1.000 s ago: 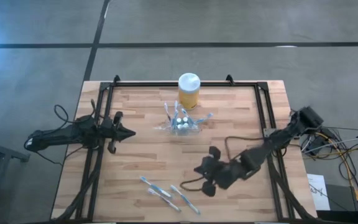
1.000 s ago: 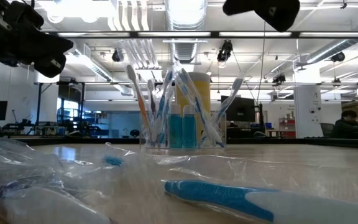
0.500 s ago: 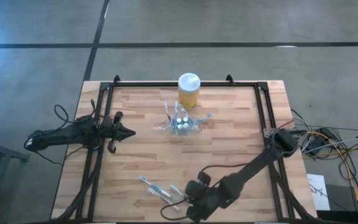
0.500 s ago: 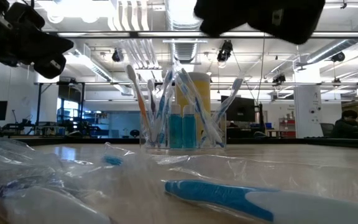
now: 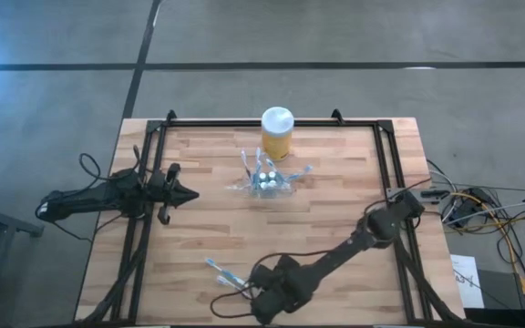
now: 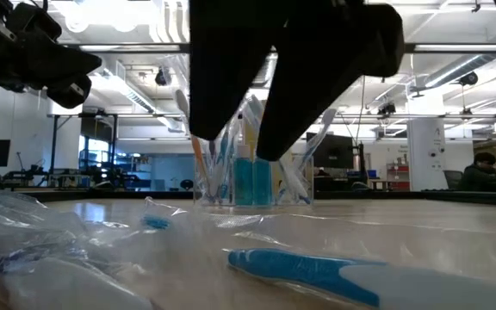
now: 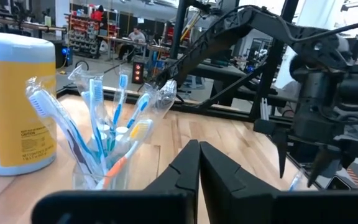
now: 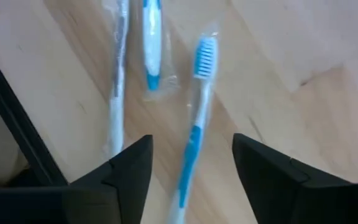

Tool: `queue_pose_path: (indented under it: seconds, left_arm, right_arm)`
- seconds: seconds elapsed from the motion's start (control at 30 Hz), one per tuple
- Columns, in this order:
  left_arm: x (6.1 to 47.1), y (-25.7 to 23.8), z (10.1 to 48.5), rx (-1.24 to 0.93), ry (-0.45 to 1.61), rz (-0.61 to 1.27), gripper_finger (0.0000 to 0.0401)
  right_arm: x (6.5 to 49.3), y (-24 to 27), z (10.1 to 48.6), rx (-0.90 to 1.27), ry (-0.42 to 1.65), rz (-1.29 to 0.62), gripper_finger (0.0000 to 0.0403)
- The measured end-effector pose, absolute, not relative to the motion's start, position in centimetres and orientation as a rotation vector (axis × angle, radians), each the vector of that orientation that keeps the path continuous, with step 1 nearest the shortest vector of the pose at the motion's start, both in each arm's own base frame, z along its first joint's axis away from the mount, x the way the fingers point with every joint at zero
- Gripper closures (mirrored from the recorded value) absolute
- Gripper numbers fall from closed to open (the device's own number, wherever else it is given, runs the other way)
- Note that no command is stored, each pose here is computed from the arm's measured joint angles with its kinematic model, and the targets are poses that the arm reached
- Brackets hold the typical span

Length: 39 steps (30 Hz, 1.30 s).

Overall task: Pick & Place toothbrushing station
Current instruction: Put the blue toothbrush into the transparent organizer

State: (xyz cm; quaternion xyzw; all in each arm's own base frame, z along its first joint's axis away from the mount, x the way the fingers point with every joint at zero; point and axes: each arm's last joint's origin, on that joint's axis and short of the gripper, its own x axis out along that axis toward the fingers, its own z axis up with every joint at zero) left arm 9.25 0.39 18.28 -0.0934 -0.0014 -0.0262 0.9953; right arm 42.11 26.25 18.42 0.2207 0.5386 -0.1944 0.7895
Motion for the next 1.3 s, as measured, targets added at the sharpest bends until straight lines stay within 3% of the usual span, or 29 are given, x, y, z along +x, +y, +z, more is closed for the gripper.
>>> queue_pose_path:
  seconds: [0.2,0.47,0.8,1.07,1.2,1.3]
  left_arm:
    - [9.3,0.4,18.2,-0.185,0.010,-0.052,0.0391]
    - [9.4,0.4,18.0,-0.183,0.027,-0.052,0.0387]
    - [9.5,0.4,17.6,-0.183,0.041,-0.051,0.0392]
    - [9.5,0.4,17.3,-0.209,0.056,-0.050,0.0393]
    - [9.5,0.4,17.4,-0.211,0.046,-0.051,0.0393]
    - [9.5,0.4,17.6,-0.213,0.031,-0.053,0.0393]
  right_arm:
    - [43.7,26.5,17.5,0.478,1.188,-0.393,0.0172]
    - [43.6,25.9,15.5,0.444,1.288,-0.456,0.0178]
    - [43.2,25.7,16.6,0.485,1.313,-0.458,0.0179]
    - [43.6,25.4,14.3,0.530,1.335,-0.422,0.0180]
    - [43.5,24.6,13.2,0.551,1.390,-0.418,0.0195]
    - [43.3,24.2,12.6,0.519,1.413,-0.408,0.0229]
